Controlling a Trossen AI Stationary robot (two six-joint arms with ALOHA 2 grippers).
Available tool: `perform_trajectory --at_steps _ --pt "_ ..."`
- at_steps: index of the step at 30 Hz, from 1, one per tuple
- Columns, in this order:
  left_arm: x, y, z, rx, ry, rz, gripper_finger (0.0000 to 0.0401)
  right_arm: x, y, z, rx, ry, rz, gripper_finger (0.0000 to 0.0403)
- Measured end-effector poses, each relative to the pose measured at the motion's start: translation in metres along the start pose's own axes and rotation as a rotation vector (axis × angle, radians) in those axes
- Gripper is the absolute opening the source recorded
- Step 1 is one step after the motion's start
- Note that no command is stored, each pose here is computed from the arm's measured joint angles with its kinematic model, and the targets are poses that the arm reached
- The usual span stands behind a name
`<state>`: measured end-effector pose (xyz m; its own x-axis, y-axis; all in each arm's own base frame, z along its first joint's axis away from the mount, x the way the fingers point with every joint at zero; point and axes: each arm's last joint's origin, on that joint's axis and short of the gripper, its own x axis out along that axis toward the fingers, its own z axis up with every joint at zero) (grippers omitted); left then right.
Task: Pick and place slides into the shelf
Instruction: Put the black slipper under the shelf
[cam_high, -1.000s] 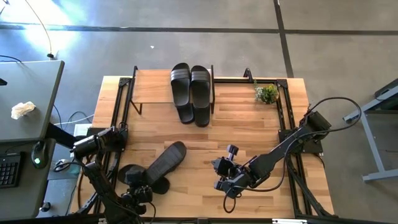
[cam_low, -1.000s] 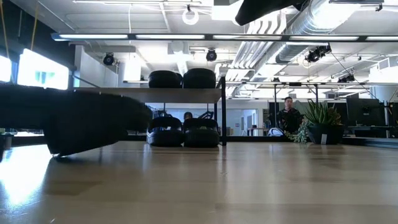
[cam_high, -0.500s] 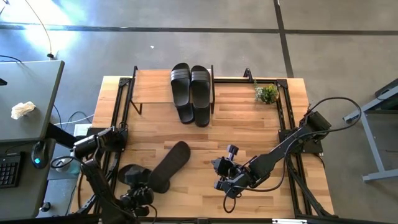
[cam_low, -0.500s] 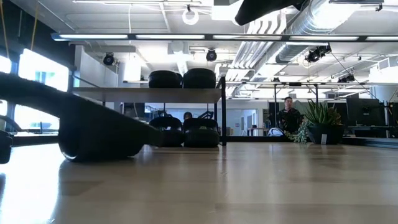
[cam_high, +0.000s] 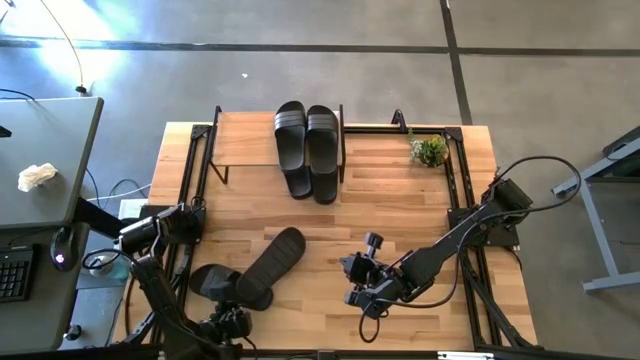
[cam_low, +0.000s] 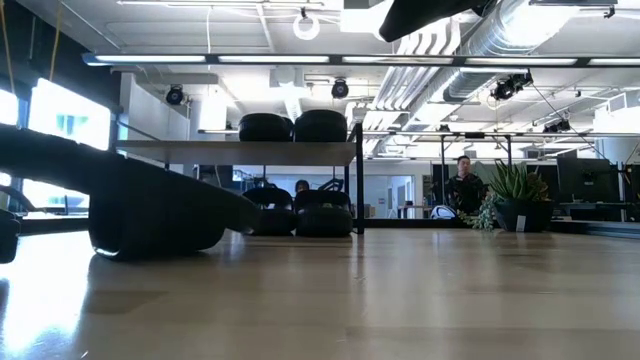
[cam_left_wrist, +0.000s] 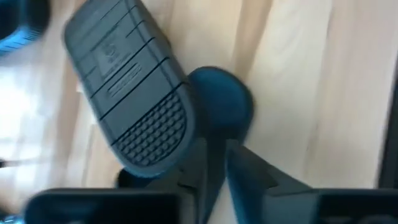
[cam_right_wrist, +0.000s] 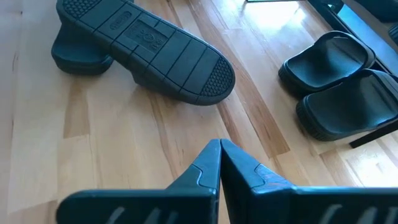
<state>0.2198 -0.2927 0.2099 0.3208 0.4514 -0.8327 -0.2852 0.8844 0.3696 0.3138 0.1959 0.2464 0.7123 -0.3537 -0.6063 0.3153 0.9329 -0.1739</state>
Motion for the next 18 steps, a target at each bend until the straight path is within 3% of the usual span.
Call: perform_trajectory --at_steps 11,18 --pt "0.0003 -0.0013 -0.0009 0.153 0.029 -0.022 0.0246 0.0000 0.0002 -0.0001 -0.003 0.002 0.003 0.0000" --pt "0.0005 0.0053 -0.0020 0.220 0.016 0.051 0.0308 0.0000 0.0002 -0.0002 -0.018 0.002 0.002 0.0000"
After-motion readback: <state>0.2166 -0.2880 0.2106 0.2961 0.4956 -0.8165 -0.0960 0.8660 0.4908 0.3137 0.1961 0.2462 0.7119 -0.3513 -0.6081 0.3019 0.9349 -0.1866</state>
